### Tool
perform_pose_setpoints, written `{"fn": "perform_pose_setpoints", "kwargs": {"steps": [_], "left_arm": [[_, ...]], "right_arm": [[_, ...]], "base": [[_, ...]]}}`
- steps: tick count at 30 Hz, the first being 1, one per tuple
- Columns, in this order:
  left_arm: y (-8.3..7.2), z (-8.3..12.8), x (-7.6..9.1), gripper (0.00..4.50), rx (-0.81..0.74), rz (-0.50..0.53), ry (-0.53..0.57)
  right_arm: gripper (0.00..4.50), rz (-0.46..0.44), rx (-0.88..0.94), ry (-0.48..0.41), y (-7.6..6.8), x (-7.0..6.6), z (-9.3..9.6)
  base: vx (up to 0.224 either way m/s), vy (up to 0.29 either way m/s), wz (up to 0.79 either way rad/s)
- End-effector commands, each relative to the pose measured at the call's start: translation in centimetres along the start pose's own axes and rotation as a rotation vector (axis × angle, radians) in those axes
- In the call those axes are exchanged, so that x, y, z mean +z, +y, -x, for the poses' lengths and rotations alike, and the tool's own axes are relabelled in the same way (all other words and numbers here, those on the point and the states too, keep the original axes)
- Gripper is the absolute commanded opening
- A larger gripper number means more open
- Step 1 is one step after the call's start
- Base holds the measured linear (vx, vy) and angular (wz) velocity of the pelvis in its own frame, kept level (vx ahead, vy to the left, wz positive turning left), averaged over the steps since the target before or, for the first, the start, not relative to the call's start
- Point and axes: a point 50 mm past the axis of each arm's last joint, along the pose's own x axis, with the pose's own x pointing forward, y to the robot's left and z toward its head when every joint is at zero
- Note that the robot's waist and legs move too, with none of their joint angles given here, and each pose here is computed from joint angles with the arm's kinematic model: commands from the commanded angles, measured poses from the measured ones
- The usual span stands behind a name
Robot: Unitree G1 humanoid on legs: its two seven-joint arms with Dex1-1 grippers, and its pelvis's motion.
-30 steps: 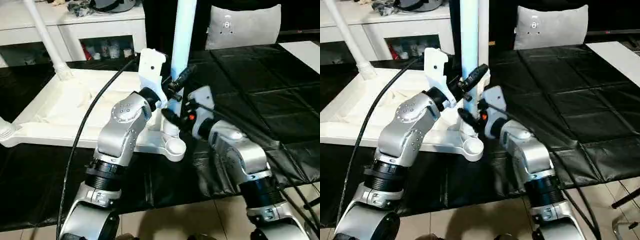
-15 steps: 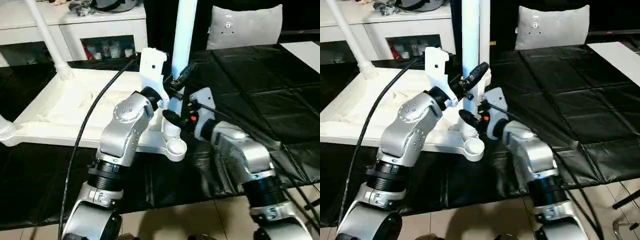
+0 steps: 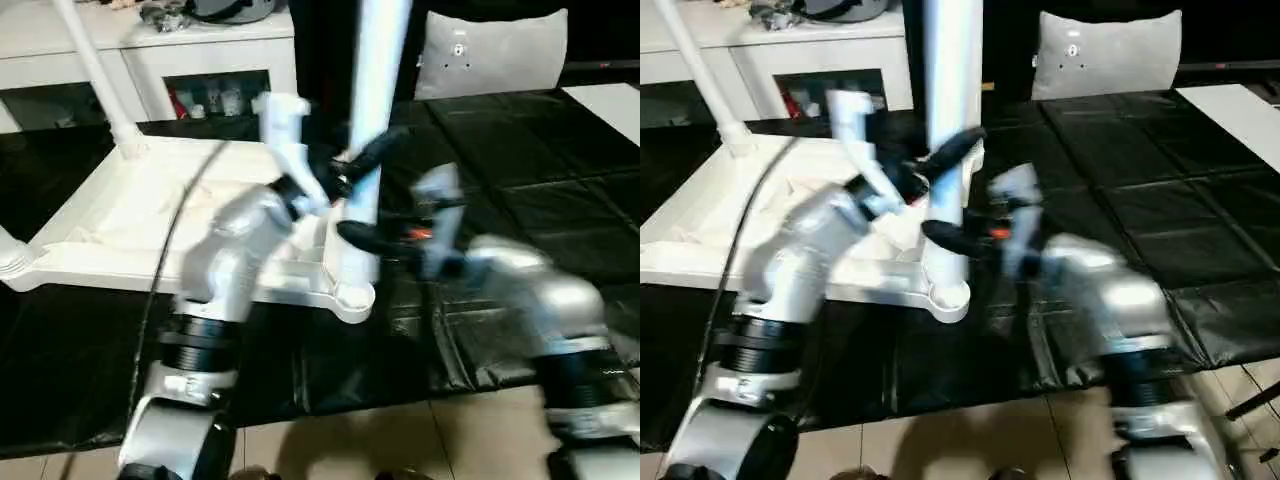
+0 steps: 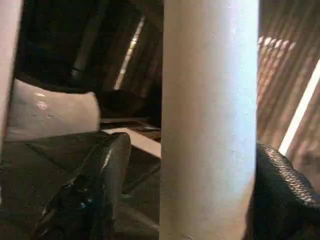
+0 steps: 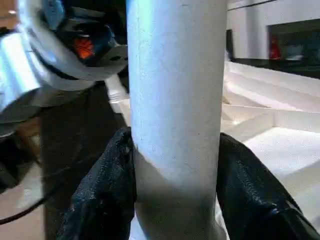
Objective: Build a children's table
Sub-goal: Pick table leg
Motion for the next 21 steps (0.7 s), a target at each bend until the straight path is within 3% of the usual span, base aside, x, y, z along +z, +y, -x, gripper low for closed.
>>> {"fn": "perform_pose_setpoints", "kwargs": {"steps": [1,4,9,10,18,21], "left_arm": [[-0.1,0.3,0.2,3.55,-0.071,0.087,0.011],[-1.1,0.6,0.3,3.55,-0.212,0.192,0.013],[-1.8,0.5,0.2,3.55,-0.282,0.24,0.007],[-1.8,0.5,0.2,3.28,-0.282,0.24,0.007],[-1.8,0.9,0.3,2.8,-0.301,0.325,-0.042],[-1.7,1.0,0.4,2.41,-0.299,0.333,-0.047]], "right_arm": [[1.86,0.018,0.118,-0.037,1.1,1.1,0.5],[1.86,-0.012,0.218,-0.019,1.8,1.3,1.2],[1.86,-0.041,0.266,-0.038,1.9,1.5,1.5],[1.86,-0.041,0.266,-0.038,1.9,1.5,1.5],[1.86,-0.066,0.303,-0.052,2.2,1.6,1.7],[1.86,-0.071,0.308,-0.051,2.3,1.5,1.7]], "base": [[0.0,0.0,0.0],[0.0,0.0,0.0],[0.0,0.0,0.0],[0.0,0.0,0.0],[0.0,0.0,0.0],[0.0,0.0,0.0]]}}
